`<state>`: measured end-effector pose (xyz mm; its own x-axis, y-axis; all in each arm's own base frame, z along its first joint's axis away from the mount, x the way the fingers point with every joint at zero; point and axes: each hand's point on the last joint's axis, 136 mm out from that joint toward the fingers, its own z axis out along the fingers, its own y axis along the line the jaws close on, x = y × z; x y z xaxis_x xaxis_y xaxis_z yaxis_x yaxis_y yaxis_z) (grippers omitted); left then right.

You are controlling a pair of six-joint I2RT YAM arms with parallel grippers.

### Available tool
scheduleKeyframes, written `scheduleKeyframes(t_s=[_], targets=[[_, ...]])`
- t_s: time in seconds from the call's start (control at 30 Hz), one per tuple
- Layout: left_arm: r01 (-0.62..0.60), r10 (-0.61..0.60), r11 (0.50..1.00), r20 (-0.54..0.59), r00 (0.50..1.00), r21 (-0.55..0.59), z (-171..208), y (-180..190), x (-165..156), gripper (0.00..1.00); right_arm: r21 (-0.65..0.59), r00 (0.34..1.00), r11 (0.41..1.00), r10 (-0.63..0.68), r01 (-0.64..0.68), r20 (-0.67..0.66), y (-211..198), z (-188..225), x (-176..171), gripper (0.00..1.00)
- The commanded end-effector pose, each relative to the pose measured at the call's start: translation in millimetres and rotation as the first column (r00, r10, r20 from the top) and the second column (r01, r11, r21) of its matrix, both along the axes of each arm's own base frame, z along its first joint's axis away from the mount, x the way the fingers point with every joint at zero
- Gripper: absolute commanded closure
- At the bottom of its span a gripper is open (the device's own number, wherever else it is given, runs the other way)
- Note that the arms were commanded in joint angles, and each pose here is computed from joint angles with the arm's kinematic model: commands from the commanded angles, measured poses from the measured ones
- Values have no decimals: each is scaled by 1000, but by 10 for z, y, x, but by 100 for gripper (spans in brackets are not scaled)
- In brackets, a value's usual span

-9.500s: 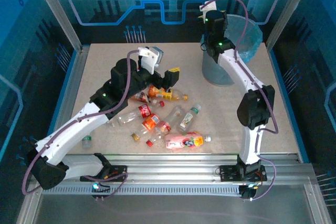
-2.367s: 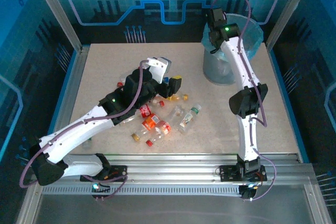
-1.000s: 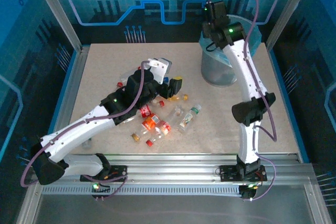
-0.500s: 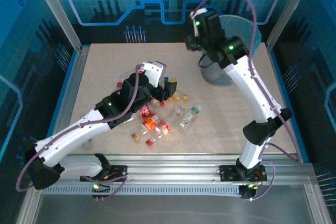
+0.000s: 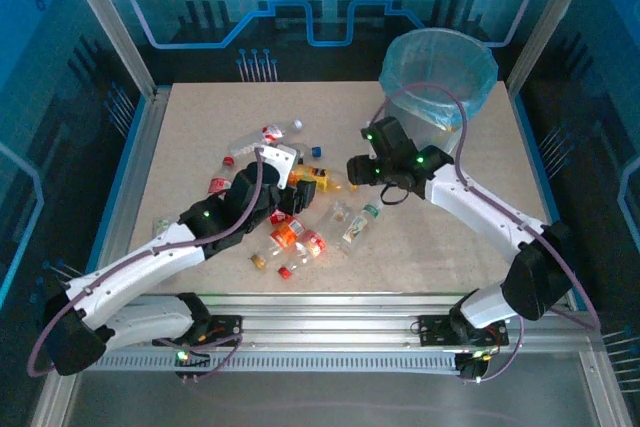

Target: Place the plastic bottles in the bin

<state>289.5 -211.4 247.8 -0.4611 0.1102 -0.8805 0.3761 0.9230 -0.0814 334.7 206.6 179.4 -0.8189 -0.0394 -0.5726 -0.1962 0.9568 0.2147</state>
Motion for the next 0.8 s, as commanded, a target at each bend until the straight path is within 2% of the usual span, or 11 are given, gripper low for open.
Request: scheduleKeyframes(t_s=[0.0,0.1,0.17,0.3,0.43,0.6,0.77], targets=[[56,-58,998,-54,997,-32,-148,-112,-58,26,159,990,980,-108,121,-87,-112,-154,-1,43],[167,-167,986,-72,983,-1,-281,-306,-153,26,173,973,968,-152,182,-173,-305,-460,-65,42],[239,-236,969,-60,970,57,-361,-449,-229,26,189,961,959,-166,209,-220,-381,-620,-118,40],[383,-379,903,-57,924,196,-577,-766,-393,25,241,934,931,-197,273,-298,-479,-856,-162,37],[475,-473,839,-75,878,265,-784,-1025,-508,25,294,906,897,-213,330,-365,-518,-1055,-188,36],[550,-544,771,-116,831,321,-1037,-1228,-615,27,350,890,868,-196,353,-413,-454,-1153,-155,35],[559,-543,743,-159,825,368,-1255,-1273,-617,30,398,876,838,-176,373,-449,-381,-1234,-102,35]])
